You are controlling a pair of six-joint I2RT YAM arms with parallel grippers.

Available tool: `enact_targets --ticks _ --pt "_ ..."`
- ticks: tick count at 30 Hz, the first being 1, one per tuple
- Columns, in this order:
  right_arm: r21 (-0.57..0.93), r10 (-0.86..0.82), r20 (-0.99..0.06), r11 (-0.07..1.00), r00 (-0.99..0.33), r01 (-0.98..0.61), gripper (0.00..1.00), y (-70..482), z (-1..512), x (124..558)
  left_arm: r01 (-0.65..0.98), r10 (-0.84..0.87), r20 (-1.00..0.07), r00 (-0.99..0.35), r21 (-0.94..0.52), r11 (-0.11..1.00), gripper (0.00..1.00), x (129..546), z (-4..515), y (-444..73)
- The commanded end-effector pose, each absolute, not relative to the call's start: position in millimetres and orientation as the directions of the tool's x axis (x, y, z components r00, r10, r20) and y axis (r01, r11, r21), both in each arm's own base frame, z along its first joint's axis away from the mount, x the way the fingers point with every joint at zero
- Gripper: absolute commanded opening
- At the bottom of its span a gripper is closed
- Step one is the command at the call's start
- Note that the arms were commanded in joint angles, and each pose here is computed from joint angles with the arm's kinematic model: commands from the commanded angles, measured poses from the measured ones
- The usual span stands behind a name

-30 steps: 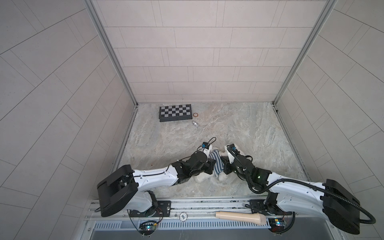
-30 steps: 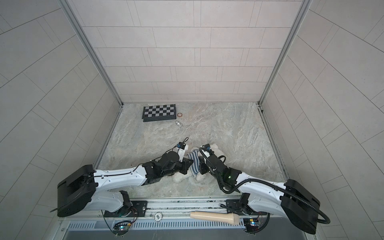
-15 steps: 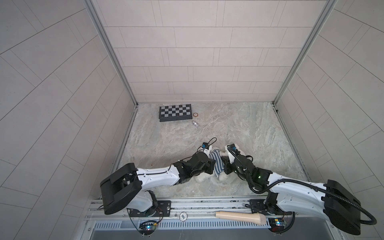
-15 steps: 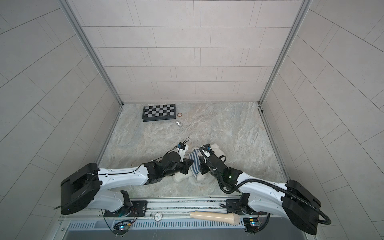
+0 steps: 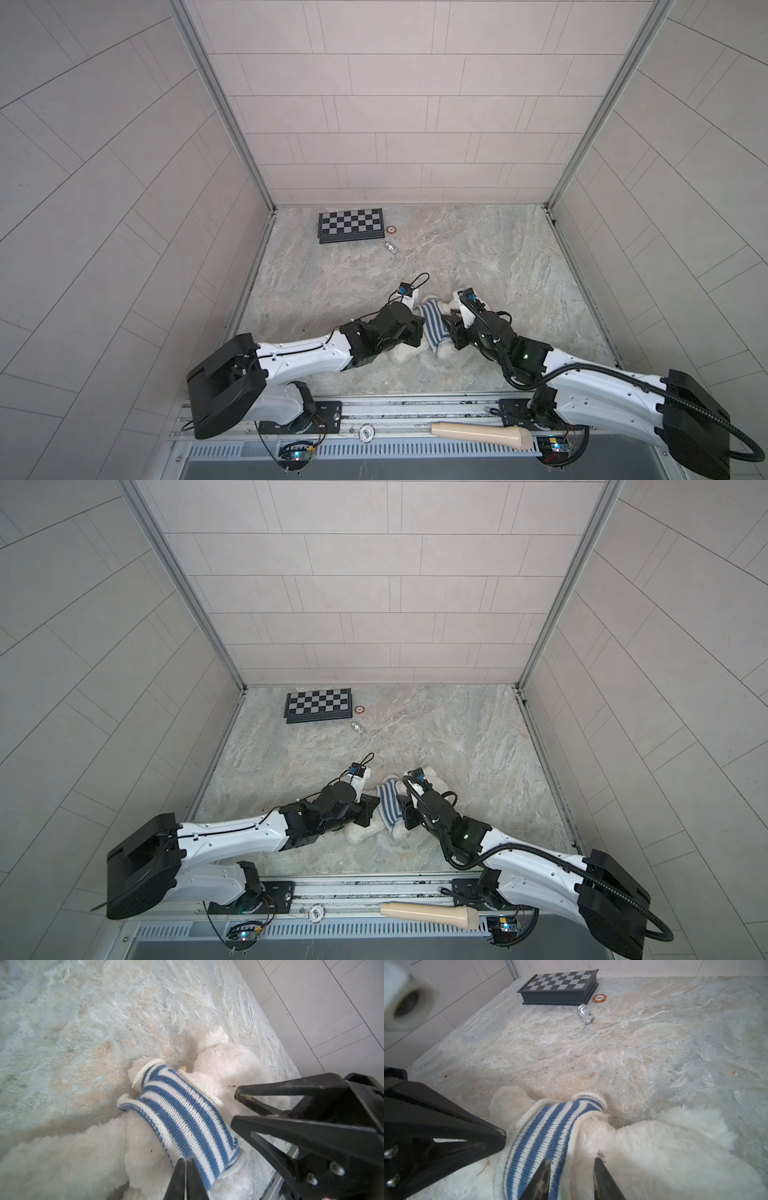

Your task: Dress the teddy bear

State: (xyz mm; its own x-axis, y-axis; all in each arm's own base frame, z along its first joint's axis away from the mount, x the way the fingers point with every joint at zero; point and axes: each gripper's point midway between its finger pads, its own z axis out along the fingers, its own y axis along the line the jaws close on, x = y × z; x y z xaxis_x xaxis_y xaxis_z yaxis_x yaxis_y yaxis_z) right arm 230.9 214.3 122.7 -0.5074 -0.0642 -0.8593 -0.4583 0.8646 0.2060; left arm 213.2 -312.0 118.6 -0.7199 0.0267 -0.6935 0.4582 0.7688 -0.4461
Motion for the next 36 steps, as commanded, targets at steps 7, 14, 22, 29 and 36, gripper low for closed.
enact_targets --ticks 7,14,22,29,36 --pt "0.192 -0.073 -0.850 0.879 -0.521 -0.436 0.54 203.2 139.4 226.9 0.519 0.041 -0.748 -0.663 -0.420 0.744 0.16 213.0 148.9 -309.4" --pt "0.209 -0.049 -0.824 0.900 -0.565 -0.383 0.65 176.4 144.6 225.9 0.585 0.103 -0.771 -0.629 -0.382 0.715 0.33 205.7 158.4 -309.3" --pt "0.295 0.025 -0.760 0.904 -0.649 -0.310 0.70 147.0 133.9 225.6 0.700 0.259 -0.792 -0.553 -0.273 0.660 0.57 195.5 167.5 -326.5" --pt "0.308 0.071 -0.737 0.920 -0.672 -0.240 0.71 125.6 124.5 228.2 0.805 0.429 -0.784 -0.449 -0.146 0.575 0.62 175.8 159.7 -357.2" --pt "0.393 0.220 -0.722 0.911 -0.657 -0.127 0.72 96.7 120.5 240.5 0.821 0.566 -0.741 -0.362 0.034 0.570 0.68 171.4 137.7 -383.8"
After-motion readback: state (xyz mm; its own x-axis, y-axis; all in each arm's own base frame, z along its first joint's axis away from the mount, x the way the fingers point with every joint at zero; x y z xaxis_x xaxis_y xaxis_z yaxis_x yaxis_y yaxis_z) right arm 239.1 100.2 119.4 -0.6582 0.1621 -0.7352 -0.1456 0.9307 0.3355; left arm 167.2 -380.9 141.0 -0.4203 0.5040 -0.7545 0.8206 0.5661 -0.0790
